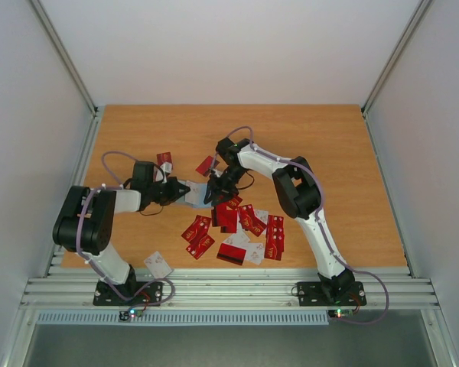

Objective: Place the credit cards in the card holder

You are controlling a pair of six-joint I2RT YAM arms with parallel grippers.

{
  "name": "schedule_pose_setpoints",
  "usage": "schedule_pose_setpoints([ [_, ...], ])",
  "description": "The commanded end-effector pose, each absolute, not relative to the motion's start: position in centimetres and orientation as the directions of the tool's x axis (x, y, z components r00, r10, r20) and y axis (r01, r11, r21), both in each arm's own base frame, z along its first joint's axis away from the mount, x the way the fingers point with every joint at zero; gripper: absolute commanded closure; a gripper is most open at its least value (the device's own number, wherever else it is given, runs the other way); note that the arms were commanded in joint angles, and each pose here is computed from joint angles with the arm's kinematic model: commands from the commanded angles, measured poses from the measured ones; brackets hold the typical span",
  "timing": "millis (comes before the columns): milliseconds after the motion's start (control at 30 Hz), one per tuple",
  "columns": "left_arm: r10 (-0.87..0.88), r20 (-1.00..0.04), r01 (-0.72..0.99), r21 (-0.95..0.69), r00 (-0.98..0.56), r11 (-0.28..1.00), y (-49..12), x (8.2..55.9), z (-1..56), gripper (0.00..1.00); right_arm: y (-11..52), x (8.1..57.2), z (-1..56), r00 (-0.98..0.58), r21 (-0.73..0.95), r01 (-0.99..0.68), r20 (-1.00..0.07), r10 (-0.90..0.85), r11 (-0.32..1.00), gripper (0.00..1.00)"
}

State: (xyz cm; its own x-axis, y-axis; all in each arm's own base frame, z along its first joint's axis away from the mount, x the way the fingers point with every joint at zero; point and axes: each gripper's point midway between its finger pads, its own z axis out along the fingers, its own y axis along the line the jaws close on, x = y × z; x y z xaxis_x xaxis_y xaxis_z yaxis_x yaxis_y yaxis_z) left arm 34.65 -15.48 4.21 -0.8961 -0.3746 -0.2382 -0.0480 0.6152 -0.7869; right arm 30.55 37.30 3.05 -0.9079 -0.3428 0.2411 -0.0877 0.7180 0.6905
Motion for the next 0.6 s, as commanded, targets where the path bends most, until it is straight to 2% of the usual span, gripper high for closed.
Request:
schedule_pose_setpoints([
  [0, -0.366, -0.249, -0.033, -0.787, -0.897, 0.616, -15.9, 34.7, 3.7, 1.0, 36.6, 30.2, -0.2, -0.901, 0.632, -0.075, 0.289, -0.325, 0.771, 0.66],
  [567, -0.319, -0.181, -0.045, -0.806, -0.93, 0.59, -18.8, 34.0, 2.1, 1.0, 36.8, 30.4, -0.3, -0.905, 0.628, -0.068, 0.289, -0.313, 0.776, 0.66],
])
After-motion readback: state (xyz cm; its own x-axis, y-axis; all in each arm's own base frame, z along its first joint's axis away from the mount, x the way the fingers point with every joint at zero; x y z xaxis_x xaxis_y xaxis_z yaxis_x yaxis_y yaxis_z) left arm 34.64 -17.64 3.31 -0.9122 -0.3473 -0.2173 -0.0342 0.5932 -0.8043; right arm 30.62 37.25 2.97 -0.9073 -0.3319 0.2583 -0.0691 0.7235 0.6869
